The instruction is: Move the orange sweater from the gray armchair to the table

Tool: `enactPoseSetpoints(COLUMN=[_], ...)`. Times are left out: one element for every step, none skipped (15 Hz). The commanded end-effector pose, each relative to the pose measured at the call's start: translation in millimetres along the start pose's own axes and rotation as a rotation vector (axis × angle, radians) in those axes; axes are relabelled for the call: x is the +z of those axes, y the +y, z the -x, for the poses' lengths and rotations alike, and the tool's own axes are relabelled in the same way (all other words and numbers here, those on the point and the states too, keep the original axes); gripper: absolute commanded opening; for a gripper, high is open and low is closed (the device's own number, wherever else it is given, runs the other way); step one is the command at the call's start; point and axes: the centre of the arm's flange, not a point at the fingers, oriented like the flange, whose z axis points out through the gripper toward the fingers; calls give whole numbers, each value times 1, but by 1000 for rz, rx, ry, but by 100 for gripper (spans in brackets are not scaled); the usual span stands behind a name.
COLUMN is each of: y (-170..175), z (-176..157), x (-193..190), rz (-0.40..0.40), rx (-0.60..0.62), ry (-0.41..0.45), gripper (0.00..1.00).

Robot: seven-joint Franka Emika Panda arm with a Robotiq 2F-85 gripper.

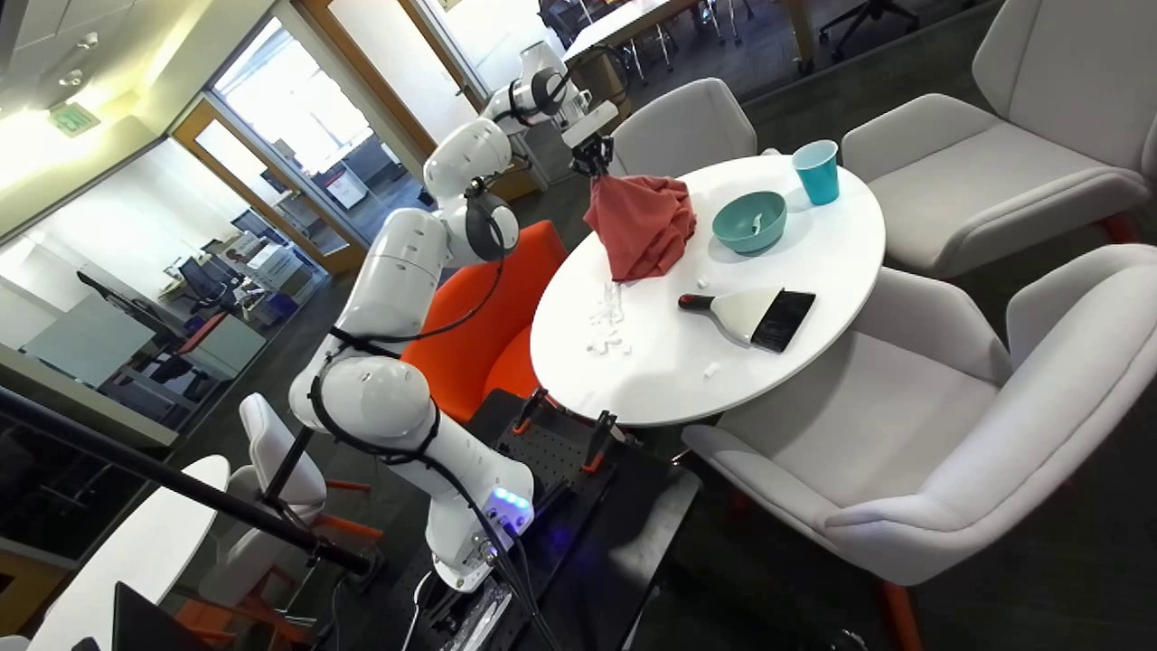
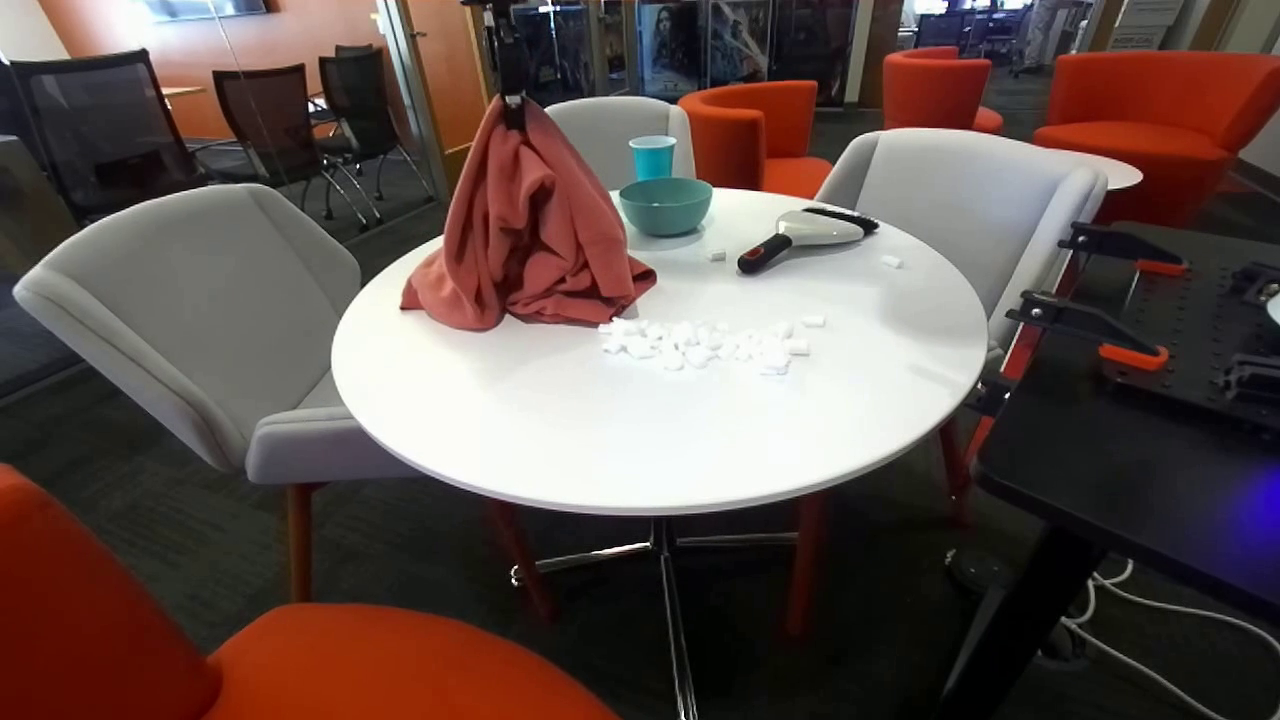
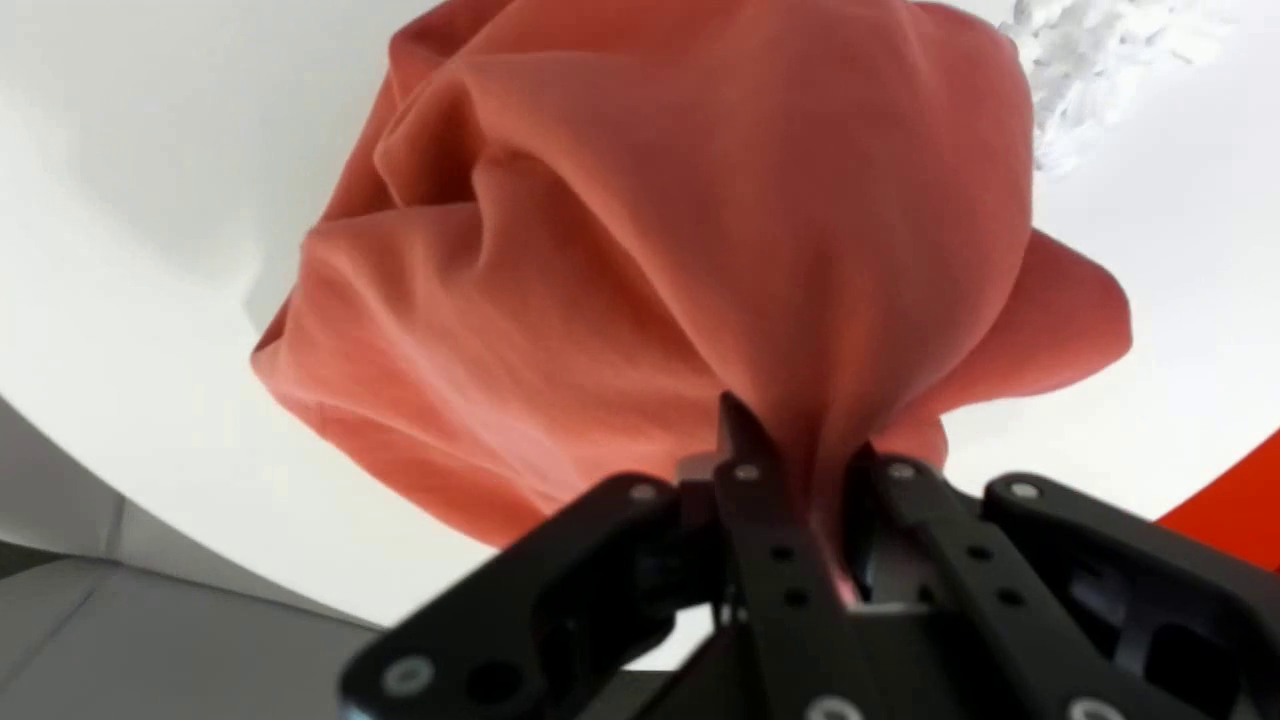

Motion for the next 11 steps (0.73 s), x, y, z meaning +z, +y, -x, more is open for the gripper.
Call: enactPoseSetpoints(y=[-31,-32,-33,-35,-37,-39,-41,-45,-51,-57,-63], z=[23,21,20,19,20,21,22,25,29,33,36], x=[-4,-18,-32,-52,-74,-93,-113,-132,-145,-156,-166], rz=[9,21,34,54,70,74,57,20,2,-26,-45], rx=[29,25,22,17,12,10,3,-13,-7,-12,-15], ry=[34,52,67,82,92,98,94,78,58,42,25], gripper=[47,53,62,69,77,84,92,98,100,100,100])
